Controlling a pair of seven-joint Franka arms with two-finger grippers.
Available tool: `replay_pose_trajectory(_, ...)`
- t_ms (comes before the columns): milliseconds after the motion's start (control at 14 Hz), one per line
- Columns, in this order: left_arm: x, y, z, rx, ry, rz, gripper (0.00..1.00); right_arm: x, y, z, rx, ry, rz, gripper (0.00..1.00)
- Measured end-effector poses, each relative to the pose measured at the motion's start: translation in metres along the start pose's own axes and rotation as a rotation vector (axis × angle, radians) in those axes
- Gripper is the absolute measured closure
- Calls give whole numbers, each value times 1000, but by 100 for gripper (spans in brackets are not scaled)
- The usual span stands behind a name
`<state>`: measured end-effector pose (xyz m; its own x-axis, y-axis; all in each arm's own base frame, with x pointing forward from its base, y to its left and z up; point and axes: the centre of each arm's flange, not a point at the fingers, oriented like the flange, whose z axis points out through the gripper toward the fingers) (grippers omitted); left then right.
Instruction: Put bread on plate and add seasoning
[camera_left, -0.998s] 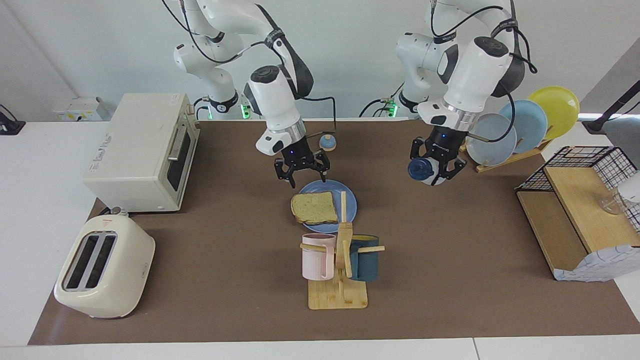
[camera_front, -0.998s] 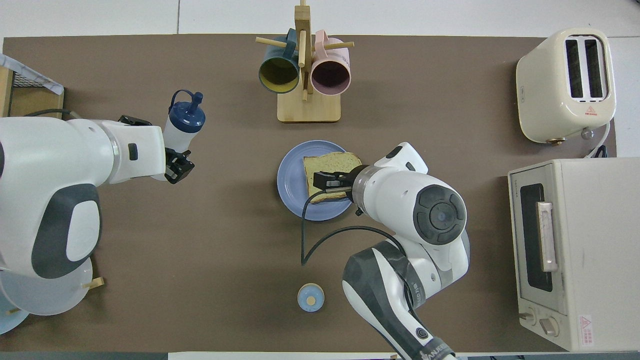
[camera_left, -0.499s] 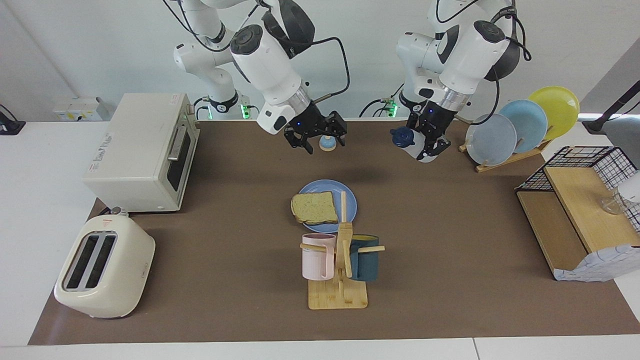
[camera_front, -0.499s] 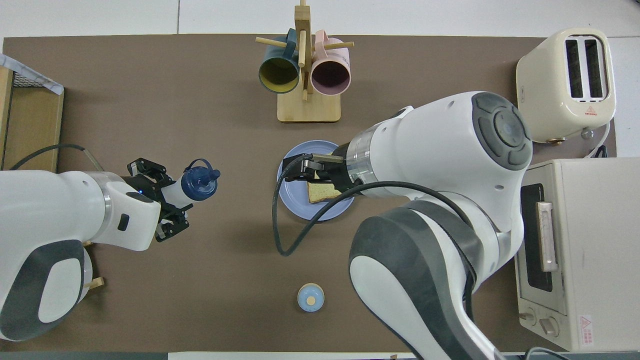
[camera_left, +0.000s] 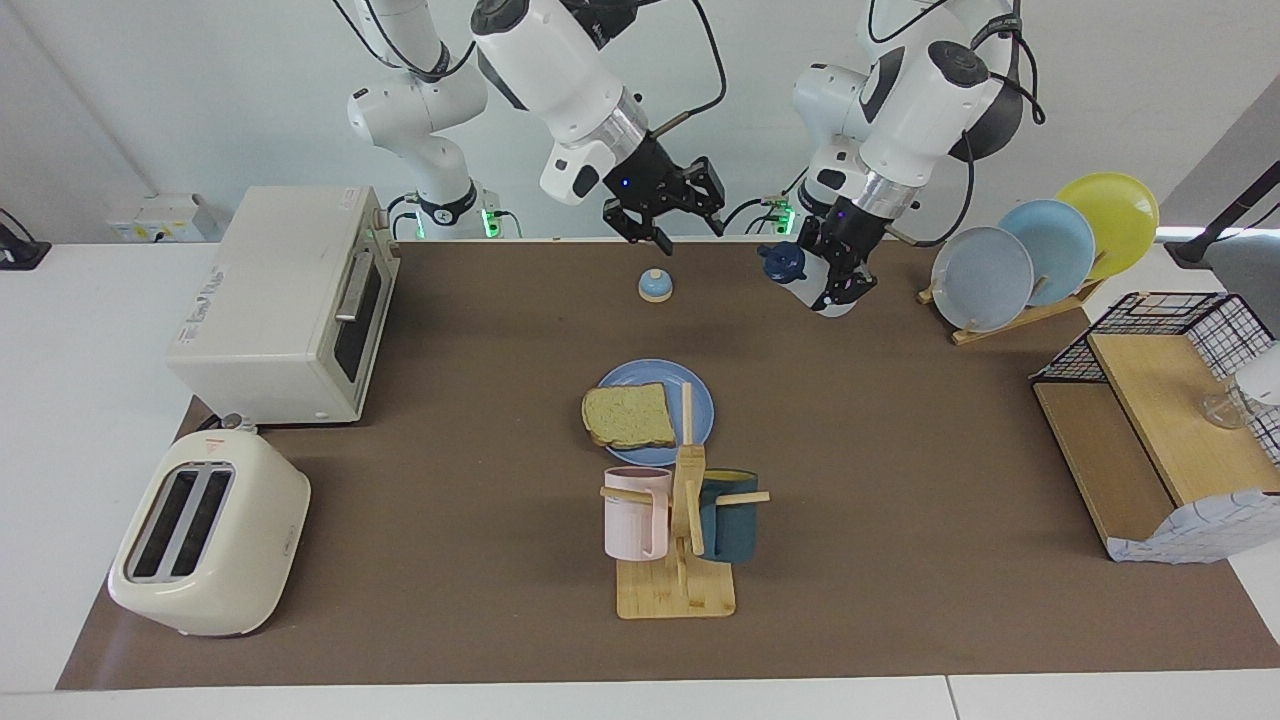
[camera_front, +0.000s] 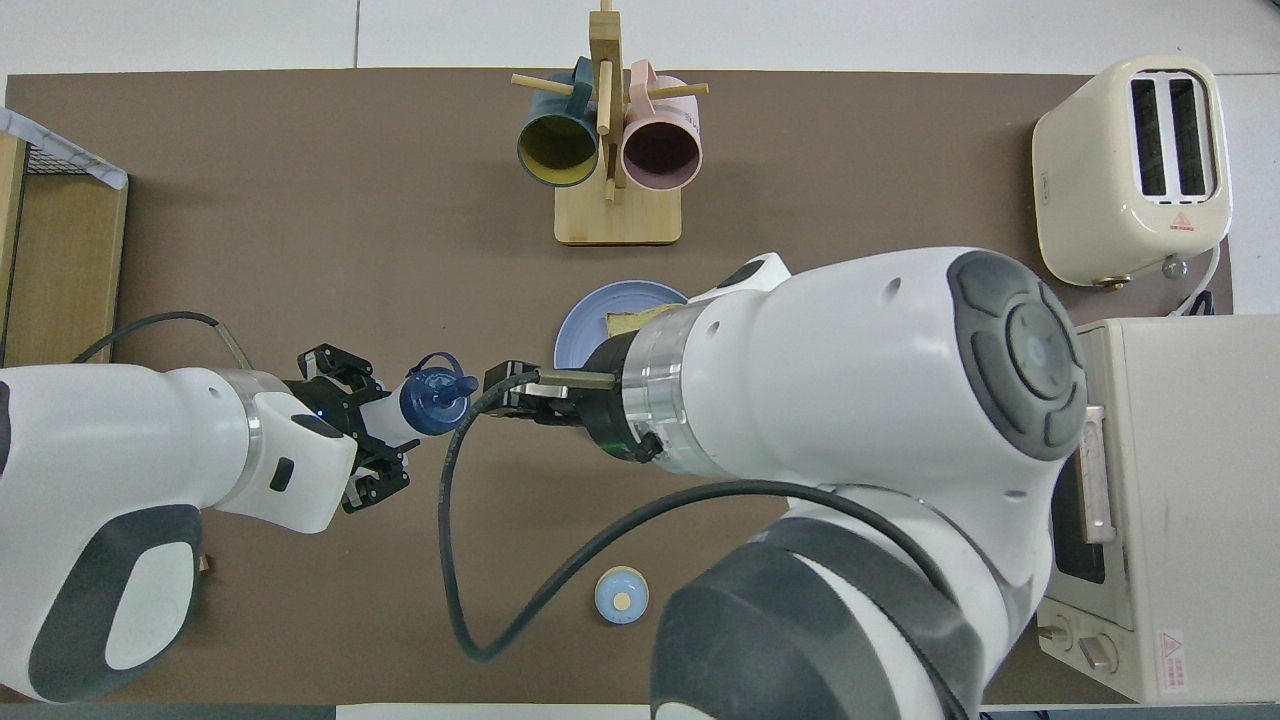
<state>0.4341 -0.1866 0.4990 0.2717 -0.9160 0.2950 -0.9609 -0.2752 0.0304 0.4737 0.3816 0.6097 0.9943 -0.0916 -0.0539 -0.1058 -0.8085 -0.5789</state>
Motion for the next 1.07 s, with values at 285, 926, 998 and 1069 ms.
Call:
replay_pose_trajectory(285, 2, 2, -1, -25, 36, -21, 55, -12, -15, 10, 16, 5, -15, 49)
replay_pose_trajectory(926, 2, 2, 0, -36, 51, -32, 55, 0, -15, 20, 45, 55, -5, 60)
replay_pose_trajectory(998, 2, 2, 0, -37, 51, -33, 55, 1, -15, 20, 50, 62, -4, 60)
replay_pose_trajectory(1069, 2, 3, 0, -37, 51, -33, 55, 2, -16, 20, 52, 65, -3, 62)
